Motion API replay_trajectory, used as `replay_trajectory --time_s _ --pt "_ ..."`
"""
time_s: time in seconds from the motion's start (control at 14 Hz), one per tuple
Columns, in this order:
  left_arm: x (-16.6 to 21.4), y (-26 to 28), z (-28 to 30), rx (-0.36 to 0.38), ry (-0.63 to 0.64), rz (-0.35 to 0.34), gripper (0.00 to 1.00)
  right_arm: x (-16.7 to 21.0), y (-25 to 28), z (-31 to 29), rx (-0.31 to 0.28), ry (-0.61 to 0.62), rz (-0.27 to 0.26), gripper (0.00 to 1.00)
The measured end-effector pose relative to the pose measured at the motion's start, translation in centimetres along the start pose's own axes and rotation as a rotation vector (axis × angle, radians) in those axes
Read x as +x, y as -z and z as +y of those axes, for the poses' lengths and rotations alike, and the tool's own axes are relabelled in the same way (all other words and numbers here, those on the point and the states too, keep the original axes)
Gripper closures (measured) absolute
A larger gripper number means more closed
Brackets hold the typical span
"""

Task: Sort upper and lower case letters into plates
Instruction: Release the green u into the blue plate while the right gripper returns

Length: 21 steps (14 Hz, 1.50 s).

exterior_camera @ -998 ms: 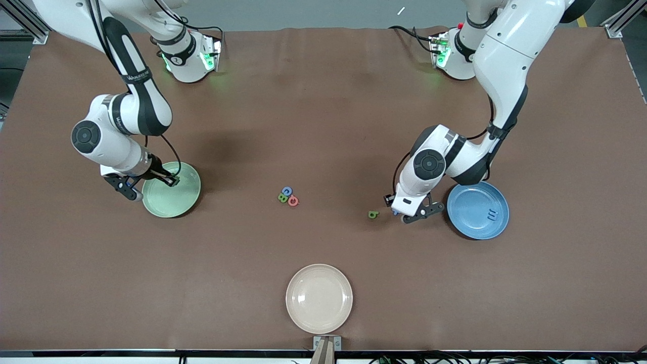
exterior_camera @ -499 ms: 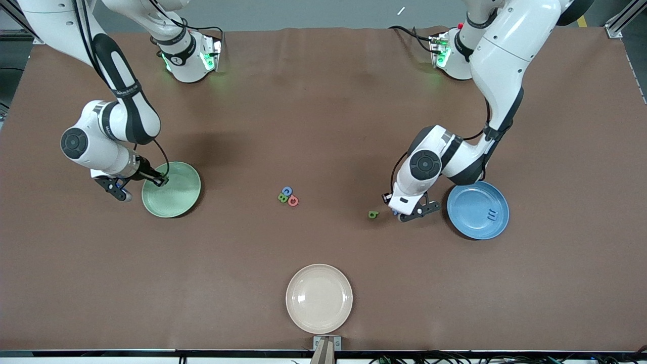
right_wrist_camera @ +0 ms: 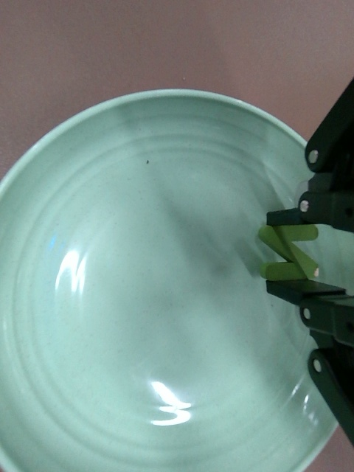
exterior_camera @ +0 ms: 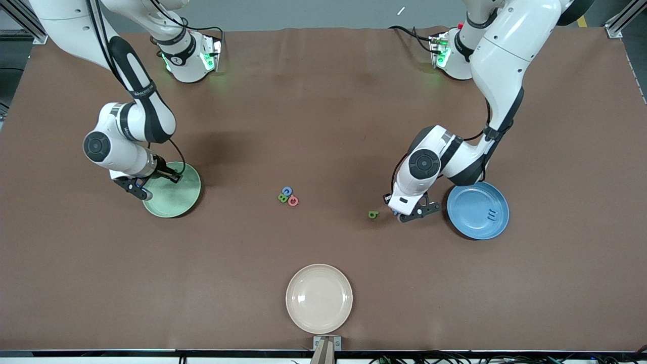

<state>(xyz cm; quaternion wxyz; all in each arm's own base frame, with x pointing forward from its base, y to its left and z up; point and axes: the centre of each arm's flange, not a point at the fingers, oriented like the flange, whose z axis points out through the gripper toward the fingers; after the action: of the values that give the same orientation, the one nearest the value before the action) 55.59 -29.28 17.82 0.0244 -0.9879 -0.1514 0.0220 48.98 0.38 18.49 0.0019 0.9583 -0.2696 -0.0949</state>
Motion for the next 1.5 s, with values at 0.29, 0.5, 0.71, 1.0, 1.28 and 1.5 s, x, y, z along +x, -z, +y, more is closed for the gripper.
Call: replay_trajectory --time_s 0.29,0.5,0.71,1.0,1.28,1.5 --pt "0.9 1.9 -0.2 -0.013 0.006 0.028 0.74 -0.1 -0.5 0.4 -0.017 -0.008 -0.034 0.62" --pt "1.7 6.1 -1.9 0.013 -0.046 0.056 0.74 0.5 0.7 -0.2 -0.017 -0.004 -0.045 0.36" --pt "3.4 8.8 -7.3 0.045 -0.14 0.07 0.74 2.7 7.9 -3.1 -0.031 0.017 -0.122 0.05" --pt "6.4 7.3 -17.3 0.081 -0.237 0.013 0.74 2.4 16.3 -8.8 -0.008 0.013 -0.077 0.0" --pt "9.7 4.7 -25.3 0.052 -0.319 -0.009 0.74 -3.5 15.2 -18.3 0.026 -0.098 -0.064 0.0" --pt "10.6 2.3 -26.7 0.02 -0.35 -0.003 0.74 -7.2 11.4 -25.7 0.057 -0.161 -0.006 0.0"
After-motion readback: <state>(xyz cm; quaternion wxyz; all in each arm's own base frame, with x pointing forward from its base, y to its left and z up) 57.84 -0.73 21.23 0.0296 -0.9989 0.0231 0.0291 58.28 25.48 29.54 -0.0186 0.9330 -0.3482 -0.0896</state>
